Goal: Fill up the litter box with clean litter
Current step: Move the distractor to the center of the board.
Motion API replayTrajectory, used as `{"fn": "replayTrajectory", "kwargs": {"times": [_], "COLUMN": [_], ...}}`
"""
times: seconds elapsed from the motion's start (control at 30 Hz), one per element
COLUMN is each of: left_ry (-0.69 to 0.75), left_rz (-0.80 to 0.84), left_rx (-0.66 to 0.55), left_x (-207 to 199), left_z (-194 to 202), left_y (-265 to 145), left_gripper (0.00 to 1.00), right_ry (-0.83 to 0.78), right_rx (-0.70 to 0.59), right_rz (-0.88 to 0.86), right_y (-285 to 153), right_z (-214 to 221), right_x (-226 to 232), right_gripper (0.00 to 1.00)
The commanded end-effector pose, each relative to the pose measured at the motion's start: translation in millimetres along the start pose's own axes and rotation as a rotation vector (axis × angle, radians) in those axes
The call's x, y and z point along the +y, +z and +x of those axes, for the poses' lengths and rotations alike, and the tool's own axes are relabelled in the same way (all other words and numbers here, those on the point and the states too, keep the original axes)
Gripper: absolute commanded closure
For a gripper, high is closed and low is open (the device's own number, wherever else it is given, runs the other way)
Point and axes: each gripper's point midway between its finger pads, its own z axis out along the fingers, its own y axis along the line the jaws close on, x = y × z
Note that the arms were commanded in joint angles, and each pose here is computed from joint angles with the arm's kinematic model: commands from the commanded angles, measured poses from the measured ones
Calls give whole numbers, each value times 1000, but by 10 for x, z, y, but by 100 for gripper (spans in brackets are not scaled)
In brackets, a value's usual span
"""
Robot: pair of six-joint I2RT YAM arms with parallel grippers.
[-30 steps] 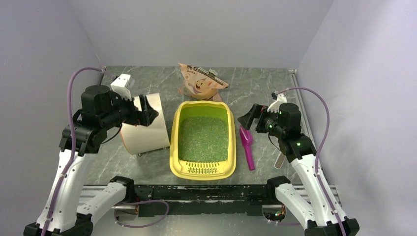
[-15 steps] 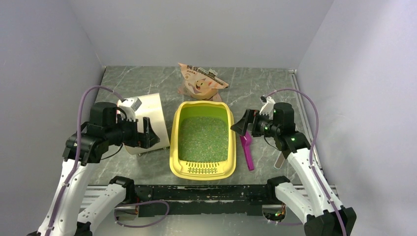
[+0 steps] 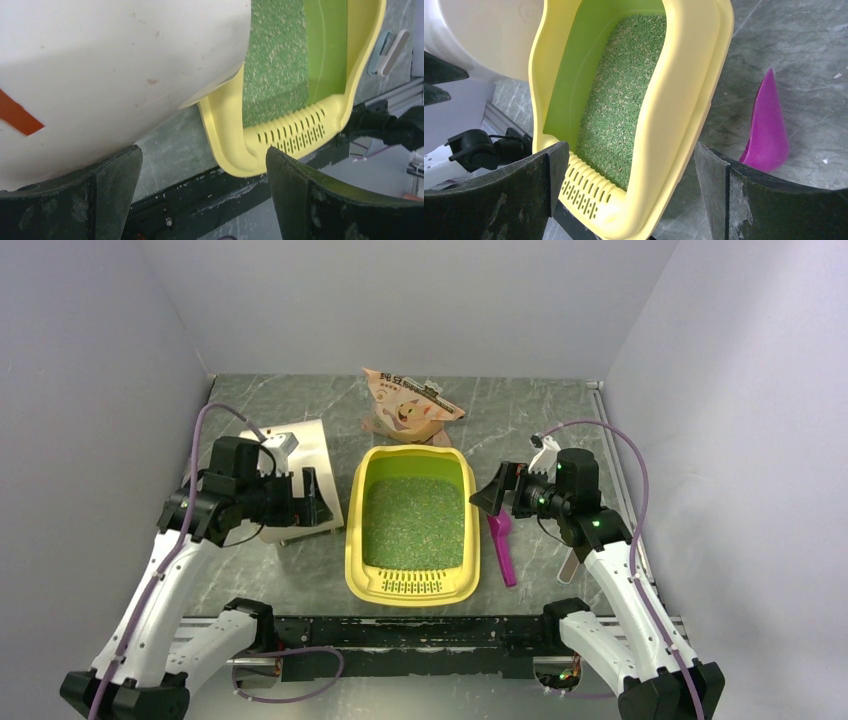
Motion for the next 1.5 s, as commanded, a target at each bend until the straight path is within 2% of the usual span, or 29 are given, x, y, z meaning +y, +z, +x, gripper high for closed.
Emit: {"fn": "replayTrajectory", "kwargs": {"times": [0.0,0.3,0.5,0.7,0.8,0.93,1.07,1.2,1.47], "left_ry": [-7,-72,-45,-4,21,90,113,55,-59], "left_rz": [-52,35,75,150,202,249,157,-17,-313], "left_rx": [-183,-295,-383,-341,-330,-367,-516,-580,-594], "left_x": [100,-53,-137,-230,-343,-655,-667,-342,365], "left_z": [-551,-1188,-1768,-2149,-2230,-2161,-2047,-1809,-1222], "left_y": [221,595,881,1415,1538,1231,626,197,-23], "left_gripper": [1,1,1,1,1,1,1,1,1], "right_ry": [-10,-1,15,22,16,9,25,37,60], "right_rx": [-26,-16,-6,-2,4,4,5,17,35], "right_rz": [24,33,42,46,53,69,49,32,18], "right_y": [4,17,29,28,11,-6,27,78,190], "right_z": [-49,-69,-52,-62,-64,-35,9,34,14], "right_x": [-64,-69,-87,-88,-87,-121,-114,-112,-129], "right_gripper": [0,0,0,0,0,0,0,0,0]}}
